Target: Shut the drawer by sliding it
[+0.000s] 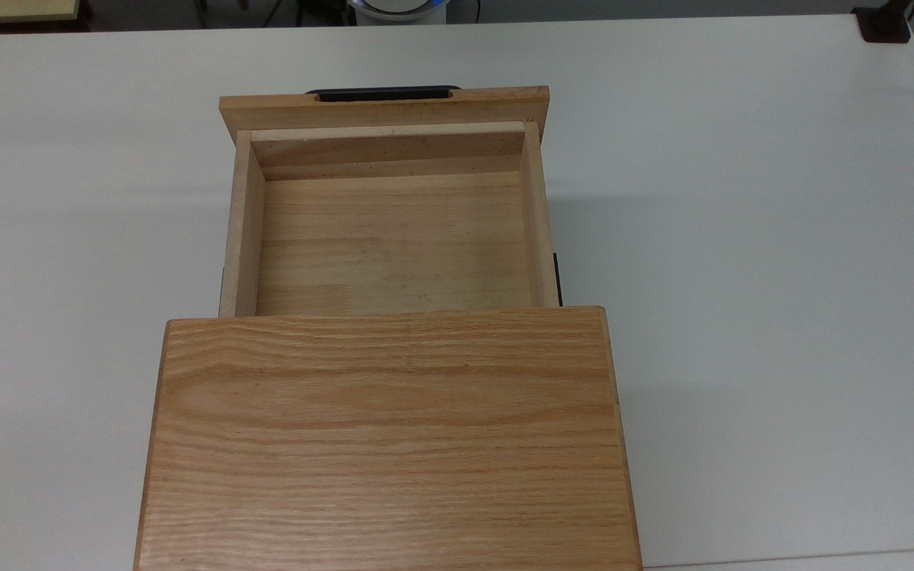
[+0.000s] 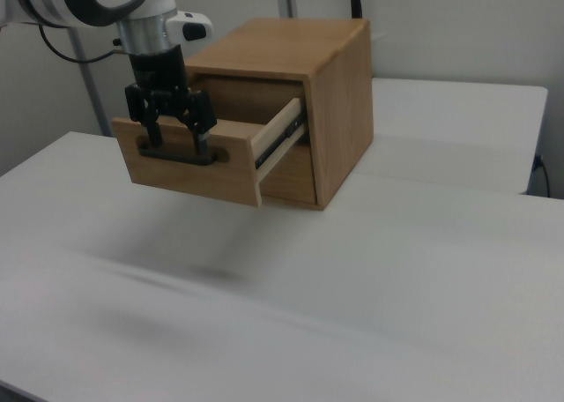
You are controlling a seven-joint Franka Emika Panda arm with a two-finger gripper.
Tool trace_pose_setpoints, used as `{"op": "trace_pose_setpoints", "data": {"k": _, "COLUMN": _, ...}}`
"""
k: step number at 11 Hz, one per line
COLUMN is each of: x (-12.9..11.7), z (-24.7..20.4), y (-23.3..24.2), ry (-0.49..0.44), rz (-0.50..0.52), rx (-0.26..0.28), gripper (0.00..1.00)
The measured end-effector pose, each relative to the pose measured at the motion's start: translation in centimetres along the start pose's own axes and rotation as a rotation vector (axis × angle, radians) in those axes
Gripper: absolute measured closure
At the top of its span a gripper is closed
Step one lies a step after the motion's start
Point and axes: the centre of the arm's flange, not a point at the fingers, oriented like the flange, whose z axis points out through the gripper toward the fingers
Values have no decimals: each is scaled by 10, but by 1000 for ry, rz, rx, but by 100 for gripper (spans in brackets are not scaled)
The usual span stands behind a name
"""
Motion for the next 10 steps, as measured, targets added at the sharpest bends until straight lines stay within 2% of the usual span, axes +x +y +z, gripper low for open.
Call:
{"op": "trace_pose_setpoints", "data": {"k": 7, "x": 0, "z": 0, "y": 1, "ry": 0, "rz": -2, "rx": -3, "gripper": 0}}
{"op": "trace_pose_setpoints", "data": {"k": 9, "x": 0, "z": 1, "y": 1, "ry": -2, "rz": -4, "rx": -3, "gripper": 4}}
{"op": "trace_pose_setpoints", "data": {"k": 10, "x": 0, "z": 2, "y": 1, "ry": -5, "rz": -18, "rx": -2, "gripper": 11}}
